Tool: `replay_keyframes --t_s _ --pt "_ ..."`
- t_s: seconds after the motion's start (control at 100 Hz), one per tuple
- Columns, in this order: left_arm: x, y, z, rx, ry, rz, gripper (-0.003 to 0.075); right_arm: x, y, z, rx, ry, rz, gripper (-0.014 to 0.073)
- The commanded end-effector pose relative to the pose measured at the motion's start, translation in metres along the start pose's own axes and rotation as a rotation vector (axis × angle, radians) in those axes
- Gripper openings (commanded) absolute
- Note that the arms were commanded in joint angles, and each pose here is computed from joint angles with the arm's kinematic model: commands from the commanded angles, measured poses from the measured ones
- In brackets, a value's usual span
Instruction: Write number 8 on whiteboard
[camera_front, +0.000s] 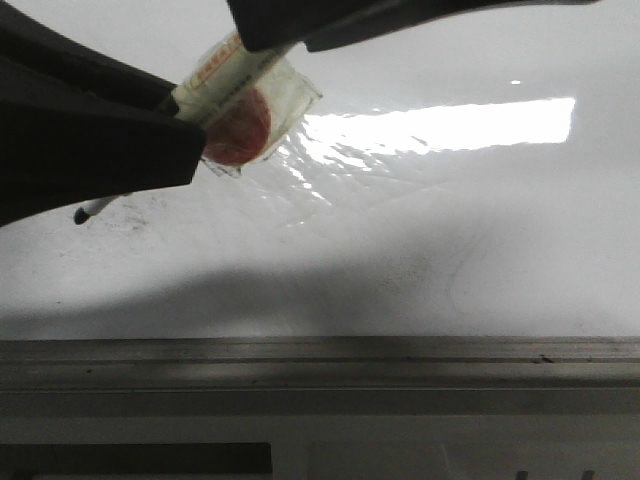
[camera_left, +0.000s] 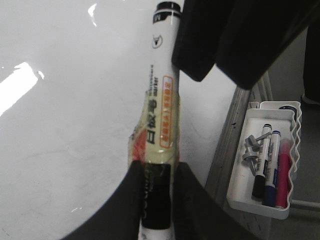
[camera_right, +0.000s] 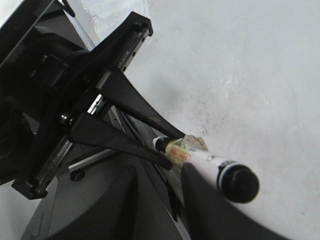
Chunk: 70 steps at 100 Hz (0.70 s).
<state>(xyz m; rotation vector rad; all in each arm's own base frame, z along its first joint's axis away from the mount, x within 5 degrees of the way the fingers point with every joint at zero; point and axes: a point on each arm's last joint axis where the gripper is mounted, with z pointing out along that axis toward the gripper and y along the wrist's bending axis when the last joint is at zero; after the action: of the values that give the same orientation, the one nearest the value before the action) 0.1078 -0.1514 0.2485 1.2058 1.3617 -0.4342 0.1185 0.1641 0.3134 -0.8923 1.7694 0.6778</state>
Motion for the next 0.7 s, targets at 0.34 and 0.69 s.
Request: replay_keyframes --t_s 0.34,0.69 --pt "-0.013 0.003 -0.001 0.005 -0.056 0.083 -0.002 -0.032 -0.002 -0.032 0.048 -0.242 -0.097 0.0398" --pt "-0.023 0.003 -0.008 -0.001 -0.15 0.111 -0.002 -0.027 -0.007 -0.029 0.076 -0.183 -0.133 0.0398"
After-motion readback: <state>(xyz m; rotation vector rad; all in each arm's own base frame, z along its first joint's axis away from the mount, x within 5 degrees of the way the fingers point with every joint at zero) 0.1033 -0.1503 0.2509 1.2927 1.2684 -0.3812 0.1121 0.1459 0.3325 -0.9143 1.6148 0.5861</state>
